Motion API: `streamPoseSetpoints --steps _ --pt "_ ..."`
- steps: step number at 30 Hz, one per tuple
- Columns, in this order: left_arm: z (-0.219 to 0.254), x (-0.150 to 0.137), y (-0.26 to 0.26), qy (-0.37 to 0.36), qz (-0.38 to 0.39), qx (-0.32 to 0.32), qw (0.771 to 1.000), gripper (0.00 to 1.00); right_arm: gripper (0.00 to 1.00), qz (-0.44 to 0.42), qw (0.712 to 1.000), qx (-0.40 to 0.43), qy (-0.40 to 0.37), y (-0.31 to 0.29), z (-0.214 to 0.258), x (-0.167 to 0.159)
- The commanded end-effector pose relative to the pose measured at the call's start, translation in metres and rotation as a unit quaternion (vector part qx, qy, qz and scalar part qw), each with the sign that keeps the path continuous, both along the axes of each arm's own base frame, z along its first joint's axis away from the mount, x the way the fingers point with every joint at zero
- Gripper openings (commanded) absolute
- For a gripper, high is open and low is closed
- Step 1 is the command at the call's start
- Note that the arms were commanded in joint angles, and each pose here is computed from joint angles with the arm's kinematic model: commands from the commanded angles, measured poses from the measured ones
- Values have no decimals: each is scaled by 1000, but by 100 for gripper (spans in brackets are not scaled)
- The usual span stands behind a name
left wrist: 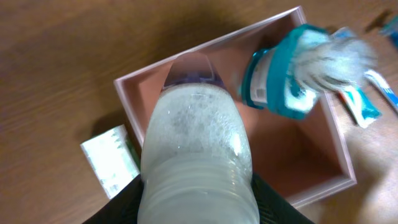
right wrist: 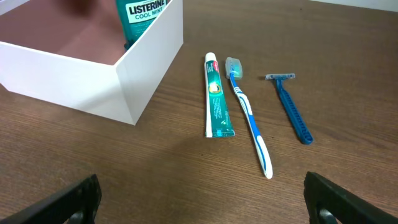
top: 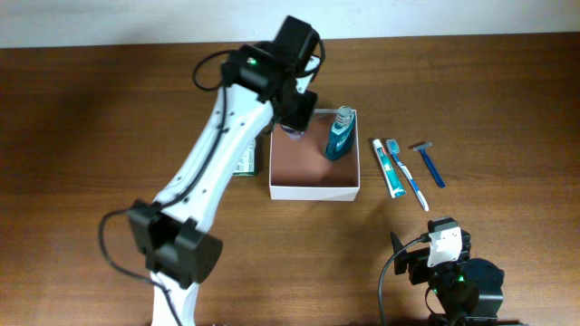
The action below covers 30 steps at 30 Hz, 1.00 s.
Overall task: Pack container
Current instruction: 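Place the white bottle into the box beside the Listerine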
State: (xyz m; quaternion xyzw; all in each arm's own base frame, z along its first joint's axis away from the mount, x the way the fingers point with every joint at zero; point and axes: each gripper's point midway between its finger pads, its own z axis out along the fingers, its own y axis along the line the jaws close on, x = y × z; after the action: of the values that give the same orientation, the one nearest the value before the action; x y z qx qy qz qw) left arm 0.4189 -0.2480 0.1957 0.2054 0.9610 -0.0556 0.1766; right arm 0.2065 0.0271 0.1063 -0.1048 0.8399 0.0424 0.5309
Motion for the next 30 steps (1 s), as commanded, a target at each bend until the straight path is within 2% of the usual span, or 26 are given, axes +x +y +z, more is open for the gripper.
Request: streamPoseSetpoints --steps 1,7,9,11,13,15,17,22,27,30 --pt "-36 6 -18 20 -15 7 1000 22 99 7 1000 -2 -2 2 -1 0" --pt "-64 13 -29 27 -27 14 999 24 99 7 1000 -2 -2 2 -1 0" --pt "-69 14 -30 29 -30 16 999 30 99 7 1000 -2 -2 2 -1 0" --pt "-73 14 -31 33 -31 16 999 45 99 7 1000 -2 -2 2 -1 0" --pt "-75 13 -33 37 -35 13 999 67 99 7 1000 -2 -2 2 -1 0" --pt "-74 11 -35 41 -40 5 998 81 99 7 1000 -2 -2 2 -1 0" --pt "-69 10 -35 42 -40 3 998 86 99 7 1000 -2 -2 2 -1 0" --pt "-31 -1 -21 51 -34 8 998 87 99 7 1000 -2 -2 2 -1 0" --pt "19 -14 18 57 -6 16 998 83 99 7 1000 -2 -2 2 -1 0" --pt "40 -9 37 37 13 7 999 80 99 7 1000 -2 -2 2 -1 0"
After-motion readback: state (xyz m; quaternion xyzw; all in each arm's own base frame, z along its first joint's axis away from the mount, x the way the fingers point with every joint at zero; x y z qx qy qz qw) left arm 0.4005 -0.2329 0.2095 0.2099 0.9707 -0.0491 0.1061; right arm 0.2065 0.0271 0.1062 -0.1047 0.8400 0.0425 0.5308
